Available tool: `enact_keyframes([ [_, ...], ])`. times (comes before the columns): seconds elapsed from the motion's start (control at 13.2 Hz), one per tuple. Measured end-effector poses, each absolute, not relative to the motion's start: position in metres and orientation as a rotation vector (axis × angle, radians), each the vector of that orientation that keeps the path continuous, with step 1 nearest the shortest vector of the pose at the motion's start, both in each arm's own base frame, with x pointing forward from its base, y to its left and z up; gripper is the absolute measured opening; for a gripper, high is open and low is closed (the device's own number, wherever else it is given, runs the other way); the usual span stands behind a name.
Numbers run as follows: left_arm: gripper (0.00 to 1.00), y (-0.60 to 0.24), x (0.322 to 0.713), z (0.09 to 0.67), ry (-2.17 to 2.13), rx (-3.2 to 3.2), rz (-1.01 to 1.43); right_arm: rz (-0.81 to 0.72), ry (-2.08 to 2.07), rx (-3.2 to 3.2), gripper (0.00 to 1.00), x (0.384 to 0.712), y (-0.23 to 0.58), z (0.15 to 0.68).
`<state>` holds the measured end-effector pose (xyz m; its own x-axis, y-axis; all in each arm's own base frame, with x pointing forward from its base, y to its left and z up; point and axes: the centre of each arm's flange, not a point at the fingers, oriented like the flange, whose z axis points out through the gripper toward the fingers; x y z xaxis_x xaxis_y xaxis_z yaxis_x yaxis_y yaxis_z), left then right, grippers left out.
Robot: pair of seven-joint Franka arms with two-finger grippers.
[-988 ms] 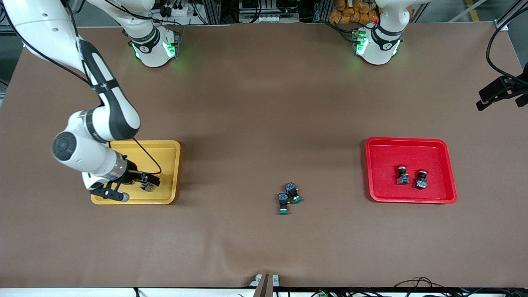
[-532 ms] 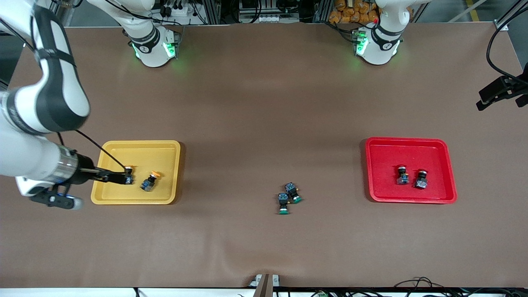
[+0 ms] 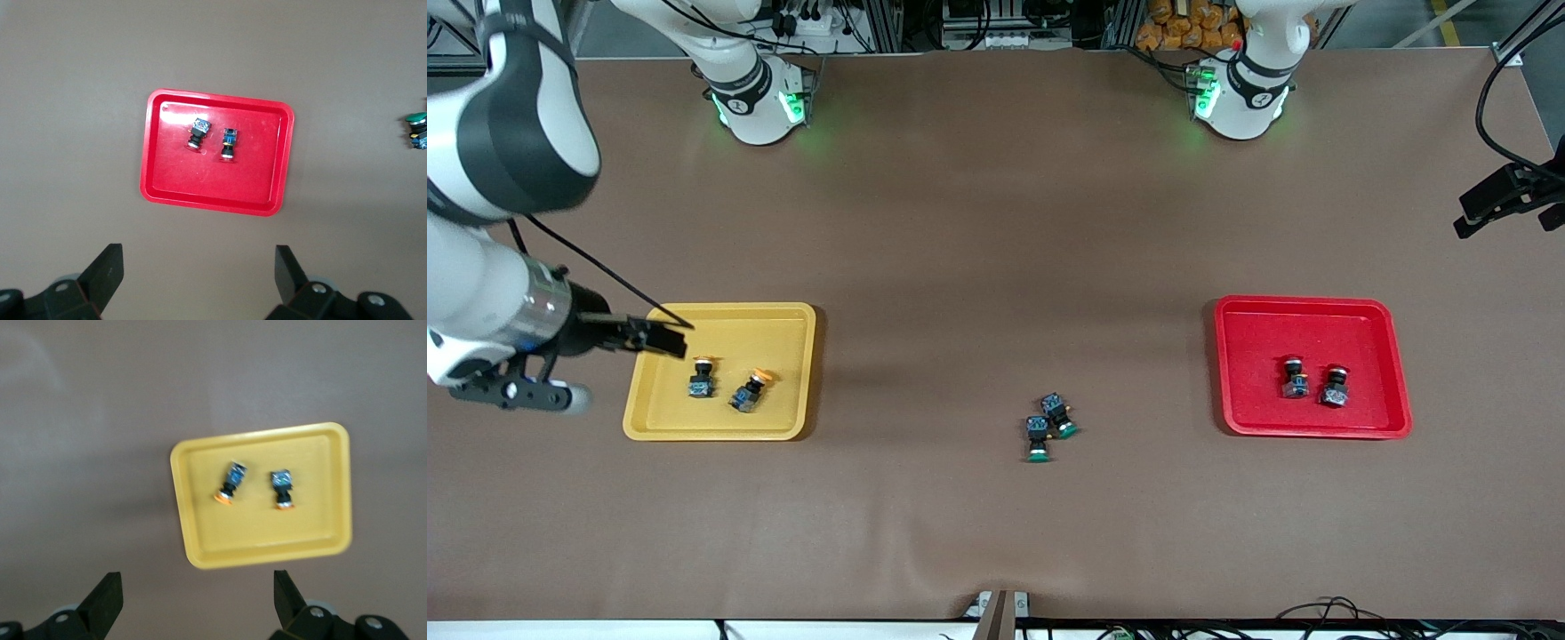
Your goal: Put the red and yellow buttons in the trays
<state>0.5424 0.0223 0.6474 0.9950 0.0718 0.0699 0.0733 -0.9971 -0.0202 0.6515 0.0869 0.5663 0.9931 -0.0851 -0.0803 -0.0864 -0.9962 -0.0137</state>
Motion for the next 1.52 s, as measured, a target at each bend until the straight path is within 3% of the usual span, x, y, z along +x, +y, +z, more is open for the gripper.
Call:
enact_keyframes([
  [0.3,1.00,0.022,0.543,0.647,-0.113,-3.115,-0.107,0.046,-0.022,-3.157,1.00,0.614,0.067,0.625],
  [0.53,1.00,0.022,0.543,0.647,-0.113,-3.115,-0.107,0.076,-0.074,-3.177,1.00,0.588,0.063,0.625],
  [0.99,1.00,0.022,0.543,0.647,-0.113,-3.115,-0.105,-0.009,-0.225,-3.199,1.00,0.541,0.054,0.611],
  [1.52,1.00,0.022,0.543,0.647,-0.113,-3.115,-0.102,-0.029,-0.265,-3.116,1.00,0.537,0.033,0.613],
])
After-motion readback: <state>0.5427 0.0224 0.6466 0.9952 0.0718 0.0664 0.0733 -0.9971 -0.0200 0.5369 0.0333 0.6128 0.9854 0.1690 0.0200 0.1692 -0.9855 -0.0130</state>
